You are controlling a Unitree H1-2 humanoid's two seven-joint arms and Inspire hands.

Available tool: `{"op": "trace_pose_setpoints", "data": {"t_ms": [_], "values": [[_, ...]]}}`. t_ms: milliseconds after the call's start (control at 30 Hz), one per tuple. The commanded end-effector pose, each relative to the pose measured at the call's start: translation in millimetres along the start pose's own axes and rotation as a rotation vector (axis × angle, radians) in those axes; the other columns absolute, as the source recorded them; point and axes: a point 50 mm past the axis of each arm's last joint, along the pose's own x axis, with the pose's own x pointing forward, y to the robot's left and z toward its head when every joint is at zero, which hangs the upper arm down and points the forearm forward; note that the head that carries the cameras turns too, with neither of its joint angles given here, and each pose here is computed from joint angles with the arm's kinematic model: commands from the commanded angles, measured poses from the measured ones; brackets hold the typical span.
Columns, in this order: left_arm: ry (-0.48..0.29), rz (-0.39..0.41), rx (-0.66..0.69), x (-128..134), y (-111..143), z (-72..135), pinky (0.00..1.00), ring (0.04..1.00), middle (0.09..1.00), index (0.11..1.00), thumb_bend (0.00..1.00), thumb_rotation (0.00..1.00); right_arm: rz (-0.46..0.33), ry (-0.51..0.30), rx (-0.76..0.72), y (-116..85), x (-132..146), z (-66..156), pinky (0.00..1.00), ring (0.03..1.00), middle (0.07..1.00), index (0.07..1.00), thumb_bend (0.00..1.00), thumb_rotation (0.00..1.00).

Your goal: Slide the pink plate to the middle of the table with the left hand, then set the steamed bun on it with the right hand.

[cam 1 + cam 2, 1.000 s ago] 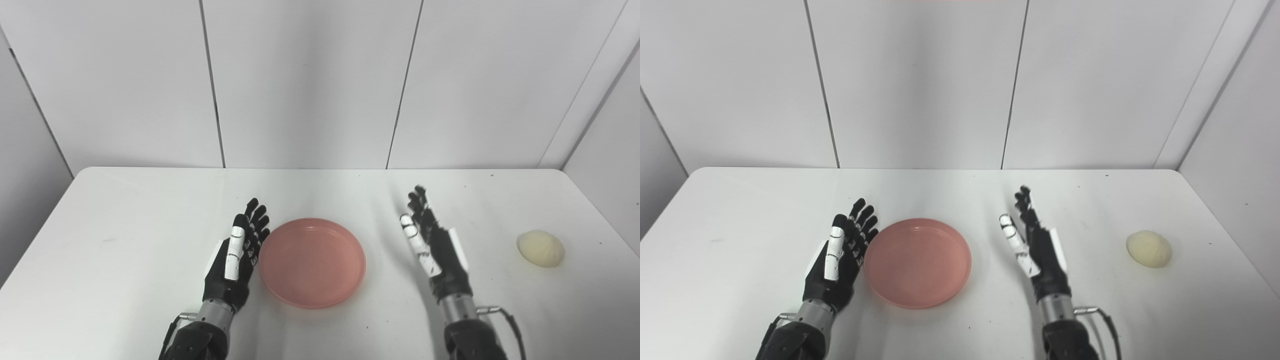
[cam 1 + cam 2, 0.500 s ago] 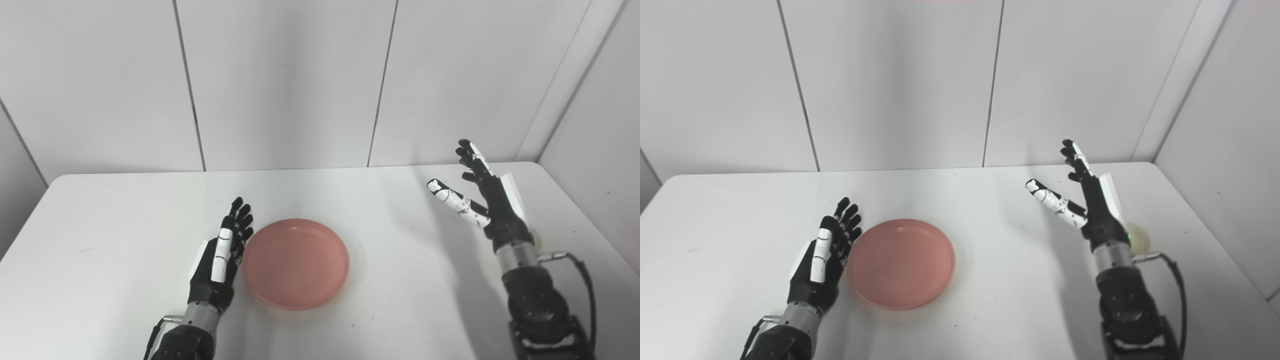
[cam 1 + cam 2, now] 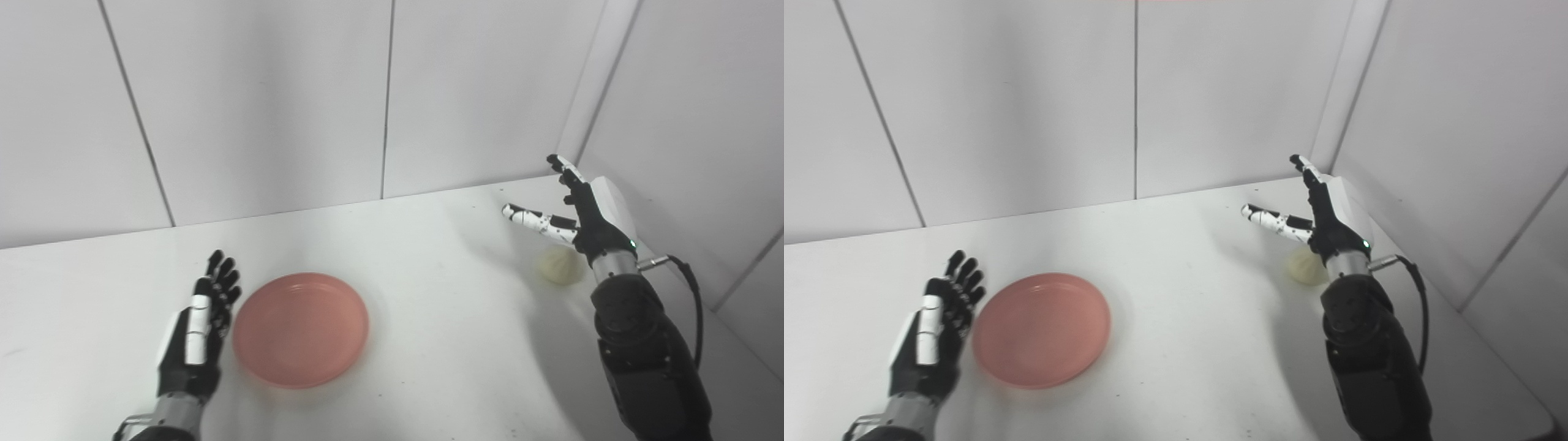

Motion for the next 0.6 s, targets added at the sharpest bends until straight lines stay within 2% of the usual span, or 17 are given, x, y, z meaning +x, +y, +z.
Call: {"op": "trace_pose_setpoints", "data": {"t_ms": [0,33,100,133,200,233,267,400,433,567], "values": [[0.065,0.008,0.001,-15,16,-17,0.79,1.000,1.000,1.000,0.65,1.00,-0.073,-0.023,-0.062,-18,5,12,0.84,0.923,0.922,0.901,0.78,0.55],[0.072,0.005,0.006,-15,18,-17,0.72,1.000,1.000,1.000,0.65,1.00,-0.076,-0.008,-0.083,-19,6,11,0.86,0.932,0.920,0.899,0.79,0.53],[0.078,0.006,0.018,-15,20,-17,0.72,1.000,1.000,1.000,0.66,1.00,-0.075,0.016,-0.121,-20,6,9,0.89,0.946,0.921,0.898,0.79,0.52],[0.078,0.008,0.023,-14,21,-17,0.86,1.000,1.000,1.000,0.66,1.00,-0.074,0.026,-0.144,-20,7,8,0.90,0.949,0.920,0.897,0.80,0.50],[0.077,0.011,0.027,-14,22,-17,0.96,1.000,1.000,1.000,0.66,1.00,-0.072,0.042,-0.177,-19,8,6,0.92,0.946,0.915,0.895,0.80,0.49],[0.079,0.009,0.028,-14,23,-17,0.90,1.000,1.000,1.000,0.66,1.00,-0.069,0.052,-0.194,-19,8,5,0.94,0.943,0.913,0.892,0.82,0.48],[0.080,0.006,0.031,-15,23,-17,0.90,1.000,1.000,1.000,0.66,1.00,-0.067,0.061,-0.210,-18,9,4,0.96,0.943,0.912,0.892,0.83,0.47],[0.080,0.014,0.045,-15,24,-16,0.99,1.000,1.000,1.000,0.66,1.00,-0.051,0.097,-0.285,-12,10,-2,1.00,0.942,0.911,0.885,0.85,0.45],[0.081,0.017,0.046,-15,24,-16,0.95,1.000,1.000,1.000,0.66,1.00,-0.047,0.105,-0.295,-11,11,-3,1.00,0.945,0.913,0.882,0.86,0.45],[0.080,0.016,0.044,-15,26,-15,0.93,1.000,1.000,1.000,0.66,1.00,-0.033,0.146,-0.303,-4,14,-11,1.00,0.946,0.917,0.879,0.87,0.43]]}}
